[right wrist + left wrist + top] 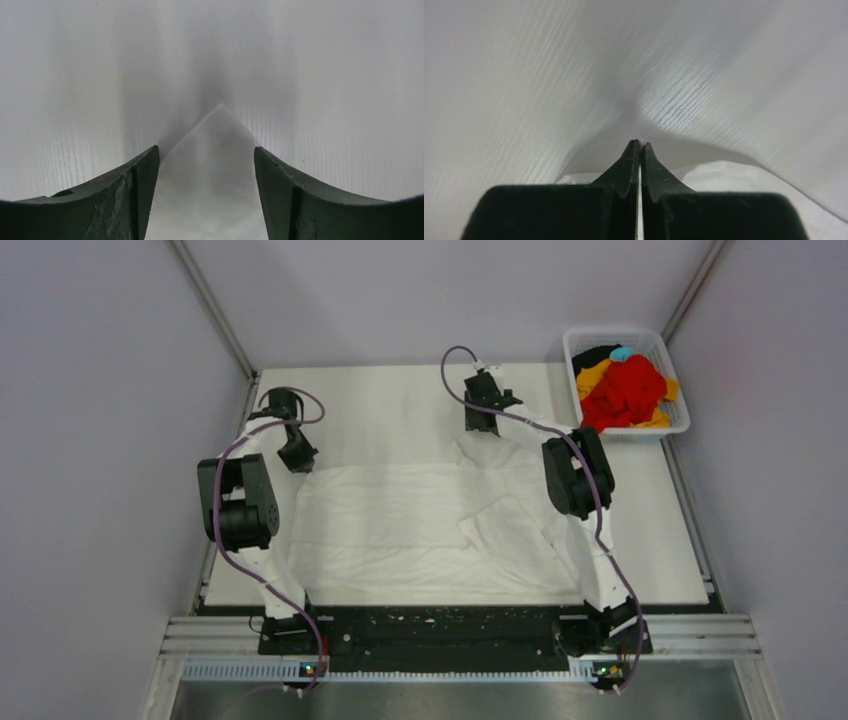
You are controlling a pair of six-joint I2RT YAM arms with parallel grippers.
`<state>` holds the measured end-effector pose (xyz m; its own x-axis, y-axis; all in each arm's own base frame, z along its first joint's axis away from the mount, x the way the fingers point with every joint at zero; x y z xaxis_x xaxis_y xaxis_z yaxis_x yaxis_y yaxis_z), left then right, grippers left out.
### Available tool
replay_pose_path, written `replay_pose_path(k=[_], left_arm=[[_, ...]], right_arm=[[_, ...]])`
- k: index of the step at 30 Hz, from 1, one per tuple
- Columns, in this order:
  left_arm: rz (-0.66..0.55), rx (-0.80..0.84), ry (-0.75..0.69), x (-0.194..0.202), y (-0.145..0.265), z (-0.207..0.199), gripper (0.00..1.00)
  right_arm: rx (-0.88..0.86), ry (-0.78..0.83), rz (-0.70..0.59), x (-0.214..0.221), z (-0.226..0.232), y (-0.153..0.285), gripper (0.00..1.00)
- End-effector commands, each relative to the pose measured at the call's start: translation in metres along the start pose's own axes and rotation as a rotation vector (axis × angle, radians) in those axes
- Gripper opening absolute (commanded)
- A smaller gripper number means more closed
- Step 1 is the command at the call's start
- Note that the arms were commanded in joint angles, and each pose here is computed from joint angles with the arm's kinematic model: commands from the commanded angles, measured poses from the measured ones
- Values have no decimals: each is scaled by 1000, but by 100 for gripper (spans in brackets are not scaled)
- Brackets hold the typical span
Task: Fold and stack the t-shirts
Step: Grab the side of the flattened tshirt furthest away from the robot with both arms, then fold the other side of the tshirt into a rectangle
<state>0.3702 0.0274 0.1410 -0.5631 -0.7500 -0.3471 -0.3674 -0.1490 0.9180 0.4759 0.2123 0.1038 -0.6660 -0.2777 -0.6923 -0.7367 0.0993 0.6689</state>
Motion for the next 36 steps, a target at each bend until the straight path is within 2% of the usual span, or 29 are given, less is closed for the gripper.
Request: replay_pose_path(k=[1,4,11,13,17,23,30,36], left_arm=[[-36,45,20,-2,19,-3,0],[-33,48,24,-2,20,-3,0],[-31,62,27,-1,23,-5,0],[-32,64,29,-2,24,-5,0],[-35,78,28,-4,27,-8,0],[-50,102,39,0,37,-5,0],[-64,152,48,17,53,10,0],[-99,183,56,31,67,26,0]], right_arm=[[39,-81,45,16,-22,8,67],[11,-128,39,21,-24,8,61],[-48,-202,29,20,-20,3,24],[-65,-210,17,18,-19,4,19],[-94,-182,-24,5,-20,9,1],[-147,-167,-125,-13,-37,54,0],[-266,-119,-167,21,-51,110,0],[-325,-143,-195,43,-64,159,0]])
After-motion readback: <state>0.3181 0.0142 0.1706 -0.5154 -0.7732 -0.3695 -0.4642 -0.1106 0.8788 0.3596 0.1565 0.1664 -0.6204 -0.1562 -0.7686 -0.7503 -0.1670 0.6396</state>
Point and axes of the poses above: each gripper's point midway between its finger pads, its own y axis back along the fingers, its own z axis along the line the jaws close on, x = y × z, the point moved 10 cm from there along y, back along the fingers, and after that the axes turned 13 degrees about y, right-handed, at the moved point
